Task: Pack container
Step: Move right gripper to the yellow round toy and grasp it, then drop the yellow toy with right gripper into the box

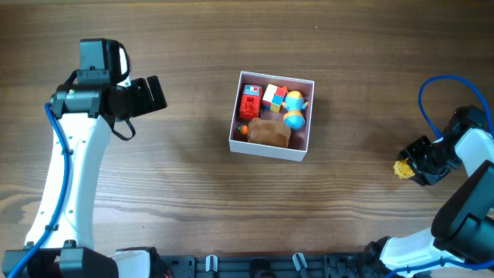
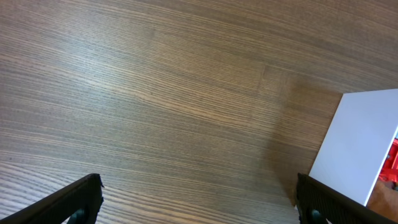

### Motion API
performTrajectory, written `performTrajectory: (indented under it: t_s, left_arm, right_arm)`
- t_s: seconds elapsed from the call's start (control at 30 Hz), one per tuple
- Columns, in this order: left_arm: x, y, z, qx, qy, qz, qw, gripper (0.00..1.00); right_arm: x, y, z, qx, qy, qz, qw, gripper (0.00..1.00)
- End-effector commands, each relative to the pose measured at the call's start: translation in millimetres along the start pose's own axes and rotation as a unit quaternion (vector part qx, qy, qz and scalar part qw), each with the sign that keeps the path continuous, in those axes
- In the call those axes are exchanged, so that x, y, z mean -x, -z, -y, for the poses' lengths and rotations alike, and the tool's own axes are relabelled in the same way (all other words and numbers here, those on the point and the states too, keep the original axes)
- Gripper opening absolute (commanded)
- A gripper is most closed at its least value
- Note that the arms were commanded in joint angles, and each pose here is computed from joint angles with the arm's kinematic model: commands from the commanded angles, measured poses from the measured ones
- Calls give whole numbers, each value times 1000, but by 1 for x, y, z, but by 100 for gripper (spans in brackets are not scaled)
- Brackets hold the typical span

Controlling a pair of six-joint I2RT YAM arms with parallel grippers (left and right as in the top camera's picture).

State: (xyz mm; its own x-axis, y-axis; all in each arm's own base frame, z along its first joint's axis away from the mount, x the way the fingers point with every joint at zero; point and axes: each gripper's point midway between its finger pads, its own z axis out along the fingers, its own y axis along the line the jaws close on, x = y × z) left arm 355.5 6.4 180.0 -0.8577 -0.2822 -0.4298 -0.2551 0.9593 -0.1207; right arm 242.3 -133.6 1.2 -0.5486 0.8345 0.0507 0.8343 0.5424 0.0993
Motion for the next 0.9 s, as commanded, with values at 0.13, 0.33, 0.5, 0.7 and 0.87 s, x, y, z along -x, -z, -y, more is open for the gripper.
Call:
performTrajectory:
  t_s: [0.13,0.33,0.5,0.7,0.87]
  left_arm:
    - [0,1,1,-4,8,0,1000,100]
    - [0,1,1,-4,8,0,1000,100]
    - [0,1,1,-4,8,0,1000,100]
    - [-1,1,1,-4,8,0,1000,100]
    - [0,1,1,-4,8,0,1000,100]
  right_arm:
    - [-3,-5,4,-7,-3,-9,1000,22]
    - [11,75,-57,42,91,69,993,4]
    - [-63,220,-196,154,398,228,875,4]
    - [-234,215,-299,208,685,229,660,4]
    - [-281,109,-319,148,740,129,643,4]
